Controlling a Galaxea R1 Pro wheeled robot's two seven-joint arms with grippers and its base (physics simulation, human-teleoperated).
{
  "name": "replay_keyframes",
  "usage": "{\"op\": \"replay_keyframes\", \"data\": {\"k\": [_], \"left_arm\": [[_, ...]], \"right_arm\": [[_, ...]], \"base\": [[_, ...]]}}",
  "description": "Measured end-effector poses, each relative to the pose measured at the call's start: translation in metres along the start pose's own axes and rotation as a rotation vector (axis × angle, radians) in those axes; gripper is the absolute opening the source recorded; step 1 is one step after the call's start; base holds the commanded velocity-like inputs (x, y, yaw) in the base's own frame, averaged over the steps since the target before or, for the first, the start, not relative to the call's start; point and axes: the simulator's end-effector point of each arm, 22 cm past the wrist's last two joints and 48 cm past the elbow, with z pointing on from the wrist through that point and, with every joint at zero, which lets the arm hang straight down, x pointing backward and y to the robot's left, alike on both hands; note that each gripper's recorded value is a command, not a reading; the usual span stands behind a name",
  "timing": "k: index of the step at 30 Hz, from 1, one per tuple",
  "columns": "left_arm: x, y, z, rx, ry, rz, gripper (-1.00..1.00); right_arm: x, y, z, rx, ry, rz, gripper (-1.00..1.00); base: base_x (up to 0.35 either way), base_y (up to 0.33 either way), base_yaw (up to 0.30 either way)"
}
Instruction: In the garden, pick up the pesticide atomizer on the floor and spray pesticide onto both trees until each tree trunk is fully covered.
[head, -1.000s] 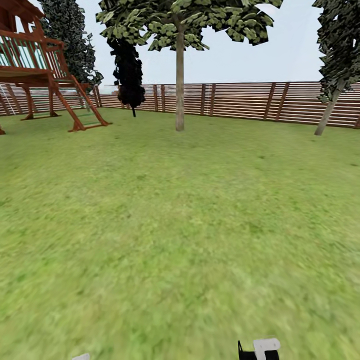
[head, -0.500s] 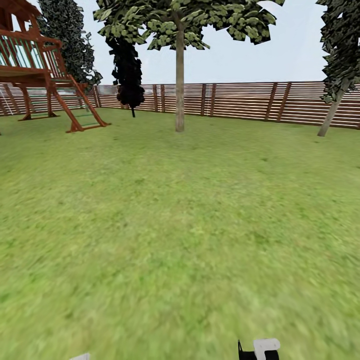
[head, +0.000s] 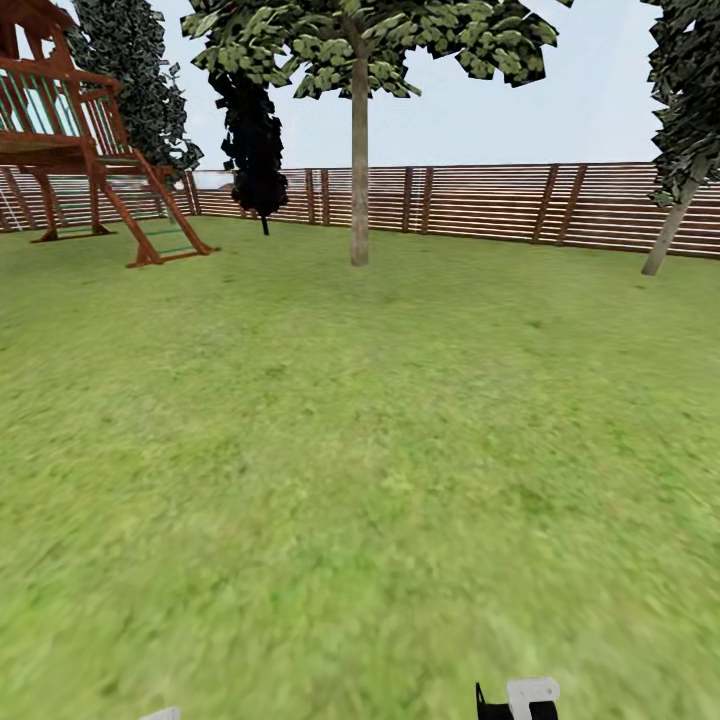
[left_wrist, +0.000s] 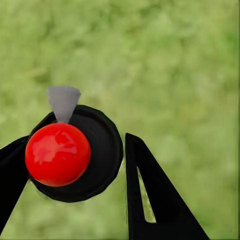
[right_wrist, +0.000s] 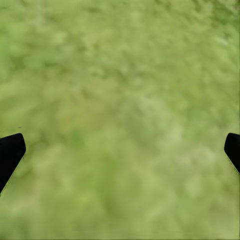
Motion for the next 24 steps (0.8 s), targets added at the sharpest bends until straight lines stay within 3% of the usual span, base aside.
{"op": "replay_keyframes", "data": {"k": [24], "left_arm": [[-0.0001, -0.0002, 0.0000, 0.000, 0.000, 0.000, -1.00]], "right_arm": [[-0.0001, 0.0001, 0.0000, 0.000, 0.000, 0.000, 1.00]], "base": [[0.339, 0.000, 0.000]]}}
